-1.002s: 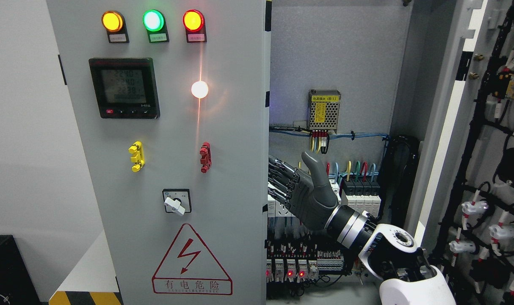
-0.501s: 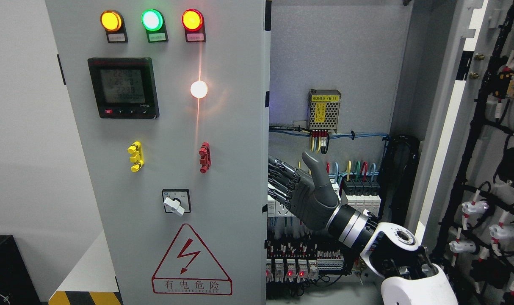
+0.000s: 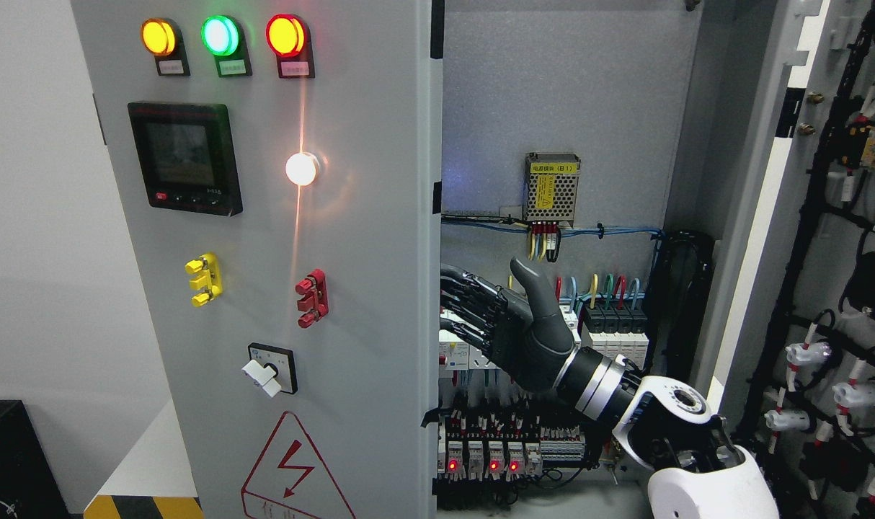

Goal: Open door with both hands
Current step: 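Pull the indicator-light door outward with the right hand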

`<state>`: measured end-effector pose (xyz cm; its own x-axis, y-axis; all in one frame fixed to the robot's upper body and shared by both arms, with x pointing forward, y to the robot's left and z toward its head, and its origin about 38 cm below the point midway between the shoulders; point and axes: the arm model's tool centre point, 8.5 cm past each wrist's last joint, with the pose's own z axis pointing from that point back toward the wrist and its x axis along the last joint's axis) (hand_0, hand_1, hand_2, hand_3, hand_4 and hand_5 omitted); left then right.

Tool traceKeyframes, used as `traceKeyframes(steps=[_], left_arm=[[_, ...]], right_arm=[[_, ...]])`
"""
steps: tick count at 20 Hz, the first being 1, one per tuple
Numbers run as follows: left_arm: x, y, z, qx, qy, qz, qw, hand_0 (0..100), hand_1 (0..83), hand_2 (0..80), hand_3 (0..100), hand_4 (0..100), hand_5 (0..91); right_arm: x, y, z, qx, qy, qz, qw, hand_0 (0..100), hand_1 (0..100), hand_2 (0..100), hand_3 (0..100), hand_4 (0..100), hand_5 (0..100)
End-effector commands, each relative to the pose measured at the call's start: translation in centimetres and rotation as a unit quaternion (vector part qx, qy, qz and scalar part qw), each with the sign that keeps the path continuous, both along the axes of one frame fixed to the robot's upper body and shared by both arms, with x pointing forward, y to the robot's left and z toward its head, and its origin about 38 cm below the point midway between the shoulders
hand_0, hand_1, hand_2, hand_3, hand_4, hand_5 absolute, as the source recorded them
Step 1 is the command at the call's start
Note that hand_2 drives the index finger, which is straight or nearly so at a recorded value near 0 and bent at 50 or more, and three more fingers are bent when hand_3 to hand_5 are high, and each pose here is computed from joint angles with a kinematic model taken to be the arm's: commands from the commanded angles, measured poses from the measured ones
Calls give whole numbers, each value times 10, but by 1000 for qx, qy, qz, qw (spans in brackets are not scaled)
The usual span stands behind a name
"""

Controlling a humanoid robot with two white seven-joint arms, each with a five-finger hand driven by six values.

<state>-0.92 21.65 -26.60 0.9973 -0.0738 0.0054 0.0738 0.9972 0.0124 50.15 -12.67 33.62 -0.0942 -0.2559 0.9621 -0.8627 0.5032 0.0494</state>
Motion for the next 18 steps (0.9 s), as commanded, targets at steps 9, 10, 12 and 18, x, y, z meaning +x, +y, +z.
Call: traceKeyframes(steps=[9,10,12,18], left_arm=[[0,-1,0,0,0,0,1000,0,0,0,0,0,0],[0,0,0,0,0,0,1000,0,0,0,0,0,0],[0,0,0,0,0,0,1000,0,0,0,0,0,0],[0,-1,0,0,0,0,1000,0,0,0,0,0,0]], right_arm=[[-36,3,-12,-26,-34,45,998,0,0,0,0,0,0],[-38,4,-13,-28,-36,57,997,0,0,0,0,0,0],[-42,5,-14,-31,-42,85,995,0,0,0,0,0,0],[-45,9,-17,-35,-41,97,994,0,0,0,0,0,0]])
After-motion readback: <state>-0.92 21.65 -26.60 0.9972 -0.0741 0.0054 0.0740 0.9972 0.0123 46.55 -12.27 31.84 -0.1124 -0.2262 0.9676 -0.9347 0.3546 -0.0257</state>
